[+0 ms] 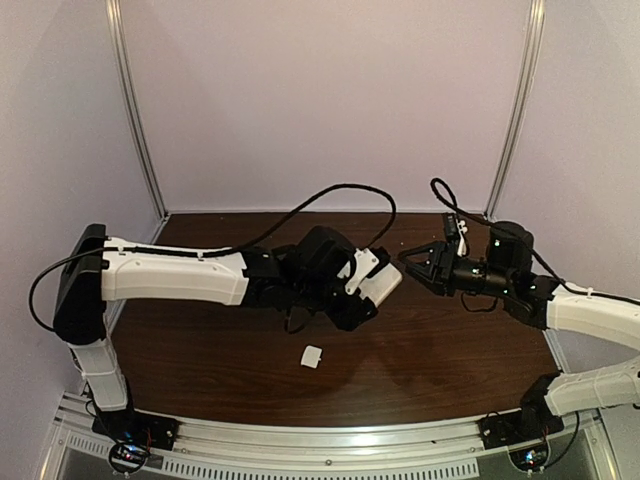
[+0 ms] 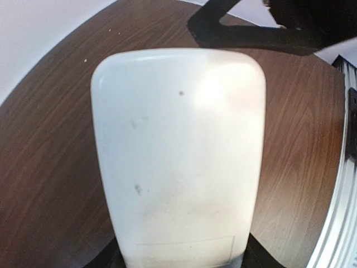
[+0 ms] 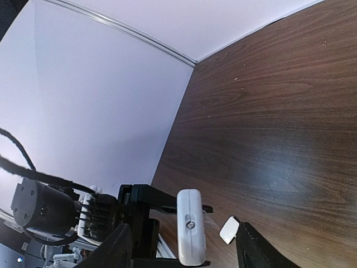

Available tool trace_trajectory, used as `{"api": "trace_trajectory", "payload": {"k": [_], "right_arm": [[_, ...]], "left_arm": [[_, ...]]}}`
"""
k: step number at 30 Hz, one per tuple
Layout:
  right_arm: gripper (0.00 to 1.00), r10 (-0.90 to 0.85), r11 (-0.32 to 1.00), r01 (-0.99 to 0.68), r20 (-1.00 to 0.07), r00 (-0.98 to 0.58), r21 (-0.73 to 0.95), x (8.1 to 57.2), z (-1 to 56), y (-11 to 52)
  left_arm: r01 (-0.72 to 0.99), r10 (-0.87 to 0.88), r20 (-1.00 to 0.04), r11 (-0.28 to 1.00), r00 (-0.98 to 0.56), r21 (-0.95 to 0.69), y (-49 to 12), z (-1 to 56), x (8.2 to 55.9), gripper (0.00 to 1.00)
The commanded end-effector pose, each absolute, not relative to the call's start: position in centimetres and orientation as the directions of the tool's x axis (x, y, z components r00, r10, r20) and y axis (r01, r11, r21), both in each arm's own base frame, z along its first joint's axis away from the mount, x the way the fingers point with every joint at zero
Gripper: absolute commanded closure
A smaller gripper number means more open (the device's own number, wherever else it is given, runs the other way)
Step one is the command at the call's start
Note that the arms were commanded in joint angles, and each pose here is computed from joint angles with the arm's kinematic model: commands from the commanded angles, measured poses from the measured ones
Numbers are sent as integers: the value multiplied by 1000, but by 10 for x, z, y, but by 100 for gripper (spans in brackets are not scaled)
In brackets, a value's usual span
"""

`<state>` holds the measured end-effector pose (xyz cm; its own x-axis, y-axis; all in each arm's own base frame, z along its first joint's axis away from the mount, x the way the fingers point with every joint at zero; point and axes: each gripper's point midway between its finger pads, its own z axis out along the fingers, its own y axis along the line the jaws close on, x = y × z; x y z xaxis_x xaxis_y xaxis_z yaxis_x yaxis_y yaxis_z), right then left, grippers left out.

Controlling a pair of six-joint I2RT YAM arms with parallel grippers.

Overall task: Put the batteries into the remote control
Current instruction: Pass from the right arm to the left, then pass from the left arm to the right

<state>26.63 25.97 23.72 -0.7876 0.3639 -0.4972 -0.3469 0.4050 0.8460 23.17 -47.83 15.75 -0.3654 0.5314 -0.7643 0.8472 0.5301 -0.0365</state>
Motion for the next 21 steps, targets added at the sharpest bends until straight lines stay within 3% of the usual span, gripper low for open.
{"api": "trace_trajectory", "payload": {"k": [1,3,10,21], "right_arm": [[30,253,280,-414,-483,-838,866,236,242,263],[23,201,240,-445,-493,-846,862,225,246,266],[28,36,242,-501,-524,-851,831,205,245,275],[57,-89,367,-434,-433,-897,823,202,197,281]], "left_arm": [[915,607,-790,359,-81,182,-469,189,228,64],[923,627,-779,312,-23,224,-466,187,225,64],[953,641,-762,164,95,256,-471,188,208,64],[953,670,-713,27,207,301,-476,183,186,64]]}}
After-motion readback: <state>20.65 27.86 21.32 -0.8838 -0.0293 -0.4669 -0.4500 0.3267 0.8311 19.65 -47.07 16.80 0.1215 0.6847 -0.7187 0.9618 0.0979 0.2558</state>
